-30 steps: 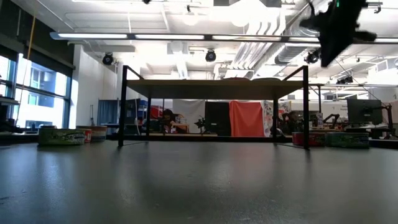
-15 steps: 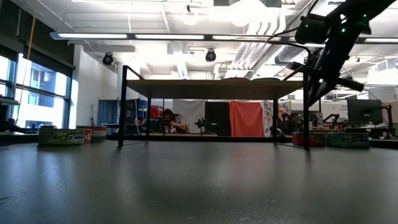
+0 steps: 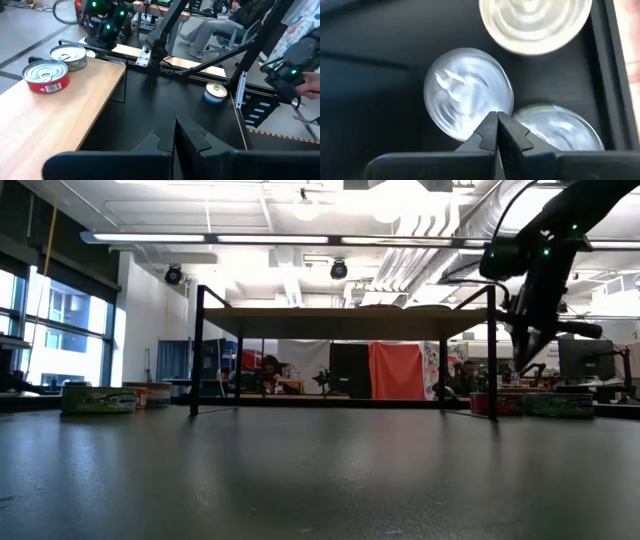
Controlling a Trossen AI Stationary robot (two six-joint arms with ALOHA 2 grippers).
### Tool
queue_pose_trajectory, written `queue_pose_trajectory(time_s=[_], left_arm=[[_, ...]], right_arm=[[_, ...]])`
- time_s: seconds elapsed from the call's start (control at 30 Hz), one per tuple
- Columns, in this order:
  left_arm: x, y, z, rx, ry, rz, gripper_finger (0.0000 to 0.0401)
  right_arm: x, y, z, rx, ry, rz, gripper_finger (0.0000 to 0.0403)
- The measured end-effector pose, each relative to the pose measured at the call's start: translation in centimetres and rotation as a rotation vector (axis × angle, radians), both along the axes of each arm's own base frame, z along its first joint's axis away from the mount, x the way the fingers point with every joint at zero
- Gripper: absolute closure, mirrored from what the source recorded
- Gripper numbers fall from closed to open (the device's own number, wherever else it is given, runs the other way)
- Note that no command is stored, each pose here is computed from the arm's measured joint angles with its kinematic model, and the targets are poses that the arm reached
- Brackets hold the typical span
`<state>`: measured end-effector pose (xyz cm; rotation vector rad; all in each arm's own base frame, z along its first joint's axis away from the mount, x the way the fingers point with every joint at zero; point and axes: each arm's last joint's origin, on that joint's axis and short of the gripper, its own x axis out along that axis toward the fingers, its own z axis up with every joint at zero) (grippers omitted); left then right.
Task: Stack canned seafood by type on shelf
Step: Stack the green tuna can on top of the green tuna can on the shelf
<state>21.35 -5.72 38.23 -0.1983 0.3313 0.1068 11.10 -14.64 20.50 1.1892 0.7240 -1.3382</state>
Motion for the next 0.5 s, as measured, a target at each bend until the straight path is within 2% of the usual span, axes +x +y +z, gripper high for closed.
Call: queue_pose_trajectory(time_s=[0.23, 0.5], left_arm=[[-0.1, -0.1, 0.0, 0.025, -0.004, 0.030, 0.0401], [-0.1, 0.0, 0.0, 0.028, -0.004, 0.040, 0.0401]], right_arm=[[-0.4, 0.6, -1.1, 0.126, 0.122, 0.067, 0.0403], [-0.8, 1.1, -1.7, 0.197, 0.197, 0.114, 0.0403]])
